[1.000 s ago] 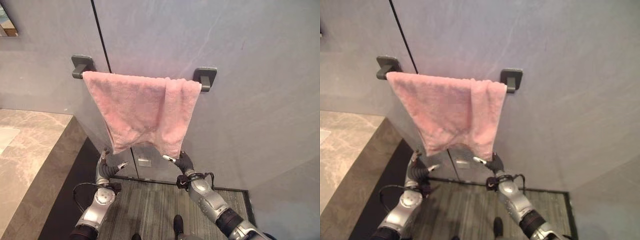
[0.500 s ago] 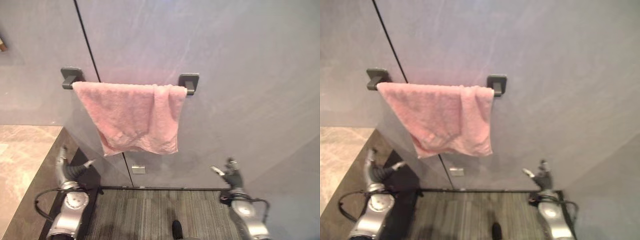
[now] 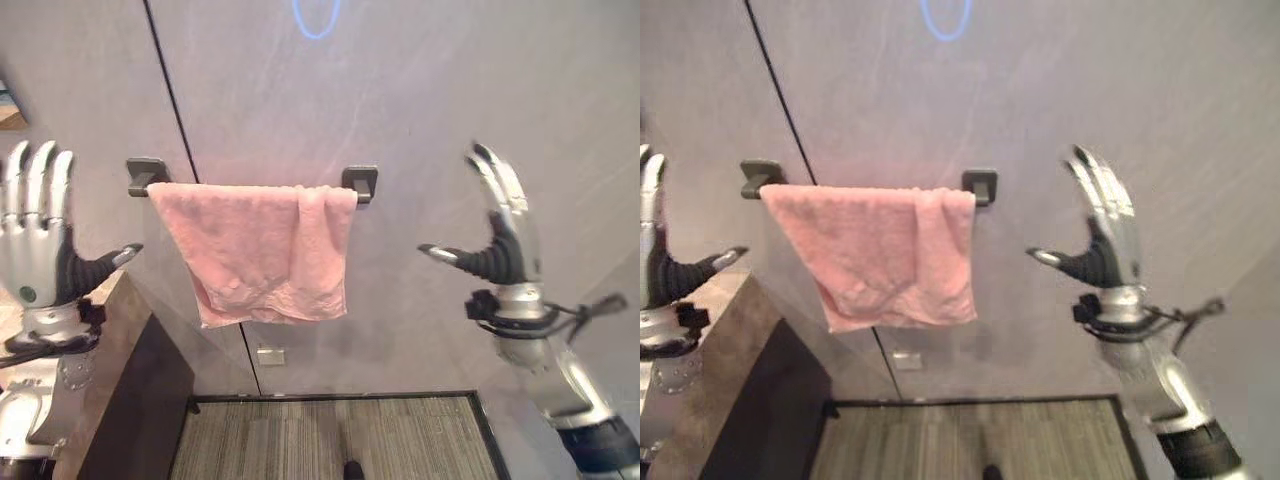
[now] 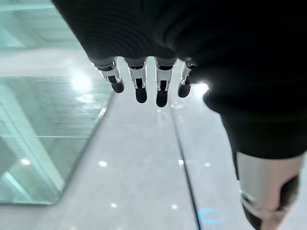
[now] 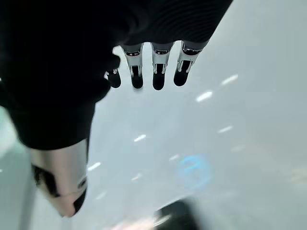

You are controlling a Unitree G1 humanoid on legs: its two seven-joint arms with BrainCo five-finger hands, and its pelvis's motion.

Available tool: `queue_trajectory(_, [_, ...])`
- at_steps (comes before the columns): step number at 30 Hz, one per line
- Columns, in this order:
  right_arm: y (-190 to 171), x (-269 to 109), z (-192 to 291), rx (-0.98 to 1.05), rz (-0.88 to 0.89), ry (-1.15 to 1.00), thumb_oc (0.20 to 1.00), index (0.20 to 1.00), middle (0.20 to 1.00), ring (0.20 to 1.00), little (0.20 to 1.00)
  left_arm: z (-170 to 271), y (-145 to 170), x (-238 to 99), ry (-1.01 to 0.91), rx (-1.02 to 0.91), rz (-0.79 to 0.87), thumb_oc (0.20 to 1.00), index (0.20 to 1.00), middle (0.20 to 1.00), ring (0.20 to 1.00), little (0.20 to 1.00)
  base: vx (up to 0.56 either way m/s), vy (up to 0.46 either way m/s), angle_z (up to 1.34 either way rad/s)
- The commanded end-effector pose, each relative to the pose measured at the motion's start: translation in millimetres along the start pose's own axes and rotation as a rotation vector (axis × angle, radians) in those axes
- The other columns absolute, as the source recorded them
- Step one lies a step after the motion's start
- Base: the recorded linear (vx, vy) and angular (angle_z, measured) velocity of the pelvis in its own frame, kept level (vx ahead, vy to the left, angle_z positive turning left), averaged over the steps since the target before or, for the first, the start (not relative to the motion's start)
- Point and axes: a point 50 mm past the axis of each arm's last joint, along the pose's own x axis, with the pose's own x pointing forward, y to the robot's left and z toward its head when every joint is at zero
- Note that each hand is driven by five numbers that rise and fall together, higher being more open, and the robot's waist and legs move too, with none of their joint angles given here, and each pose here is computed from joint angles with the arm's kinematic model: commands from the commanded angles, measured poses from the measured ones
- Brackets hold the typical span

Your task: Put brush and paste in cup on sink, flatten towel.

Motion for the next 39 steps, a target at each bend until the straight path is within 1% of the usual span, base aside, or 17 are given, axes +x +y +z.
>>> queue_trajectory(1, [-8.6,28.6,7.4,-0.06,-0.013,-0.111,1.0,1.0,1.0,1.0,1.0,1.3,-9.4,13.7,-0.057,0.003,-0.051,1.0,1.0,1.0,1.0,1.0,-0.02,0.002,0.1])
queue_trajectory(2, [-5.7,33.4,9.3,-0.059,-0.001,-0.125,1.0,1.0,1.0,1.0,1.0,0.2,-12.6,13.7,-0.05,0.0,-0.071,1.0,1.0,1.0,1.0,1.0,-0.02,0.001,0.08])
queue_trajectory(3, [1.8,43.9,15.1,-0.059,0.029,-0.157,1.0,1.0,1.0,1.0,1.0,3.1,-21.9,13.5,-0.056,-0.03,-0.128,1.0,1.0,1.0,1.0,1.0,-0.02,0.001,0.04])
queue_trajectory(9, [17.0,64.7,27.0,-0.067,0.083,-0.21,1.0,1.0,1.0,1.0,1.0,10.9,-33.0,25.1,-0.086,-0.084,-0.183,1.0,1.0,1.0,1.0,1.0,0.0,0.001,0.01])
queue_trajectory(16, [22.7,70.6,26.1,-0.103,0.117,-0.213,1.0,1.0,1.0,1.0,1.0,16.9,-27.6,47.2,-0.137,-0.096,-0.129,1.0,1.0,1.0,1.0,1.0,0.0,-0.001,0.0])
queue_trajectory(18, [22.7,70.6,26.1,-0.104,0.117,-0.212,1.0,1.0,1.0,1.0,1.0,16.9,-27.6,47.3,-0.137,-0.096,-0.129,1.0,1.0,1.0,1.0,1.0,0.02,0.001,0.0])
queue_trajectory(19, [23.7,67.1,23.0,-0.128,0.141,-0.205,1.0,1.0,1.0,1.0,1.0,21.7,-19.0,54.4,-0.165,-0.101,-0.08,1.0,1.0,1.0,1.0,1.0,0.04,0.002,0.01])
queue_trajectory(25, [27.3,62.2,20.0,-0.164,0.189,-0.204,1.0,1.0,1.0,1.0,1.0,23.7,-15.1,55.2,-0.163,-0.118,-0.066,1.0,1.0,1.0,1.0,1.0,0.05,0.009,0.01])
queue_trajectory(26, [30.9,61.9,21.0,-0.187,0.228,-0.221,1.0,1.0,1.0,1.0,1.0,22.3,-17.6,56.4,-0.144,-0.124,-0.074,1.0,1.0,1.0,1.0,1.0,0.04,0.018,0.0])
queue_trajectory(29, [34.9,62.7,22.2,-0.2,0.258,-0.236,1.0,1.0,1.0,1.0,1.0,21.3,-22.6,56.4,-0.124,-0.14,-0.093,1.0,1.0,1.0,1.0,1.0,0.02,0.008,0.0])
queue_trajectory(31, [36.7,65.8,23.7,-0.228,0.291,-0.258,1.0,1.0,1.0,1.0,1.0,16.1,-32.9,53.2,-0.063,-0.171,-0.146,1.0,1.0,1.0,1.0,1.0,0.01,0.007,-0.02])
queue_trajectory(32, [36.7,66.1,23.7,-0.229,0.292,-0.258,1.0,1.0,1.0,1.0,1.0,16.0,-33.1,53.7,-0.062,-0.173,-0.147,1.0,1.0,1.0,1.0,1.0,0.0,0.0,0.0])
queue_trajectory(33, [36.6,67.3,24.7,-0.236,0.307,-0.264,1.0,1.0,1.0,1.0,1.0,13.3,-41.5,48.5,-0.015,-0.211,-0.202,1.0,1.0,1.0,1.0,1.0,0.0,0.0,0.0])
queue_trajectory(36, [35.6,68.6,22.5,-0.243,0.319,-0.253,1.0,1.0,1.0,1.0,1.0,11.9,-46.1,47.0,0.019,-0.249,-0.245,1.0,1.0,1.0,1.0,1.0,0.0,0.0,0.0])
queue_trajectory(38, [37.7,68.5,20.4,-0.256,0.364,-0.249,1.0,1.0,1.0,1.0,1.0,3.9,-56.7,37.4,0.099,-0.282,-0.326,1.0,1.0,1.0,1.0,1.0,0.01,-0.003,-0.02])
queue_trajectory(39, [37.8,68.7,20.5,-0.256,0.365,-0.25,1.0,1.0,1.0,1.0,1.0,3.6,-56.6,37.6,0.101,-0.283,-0.328,1.0,1.0,1.0,1.0,1.0,0.05,-0.001,-0.08])
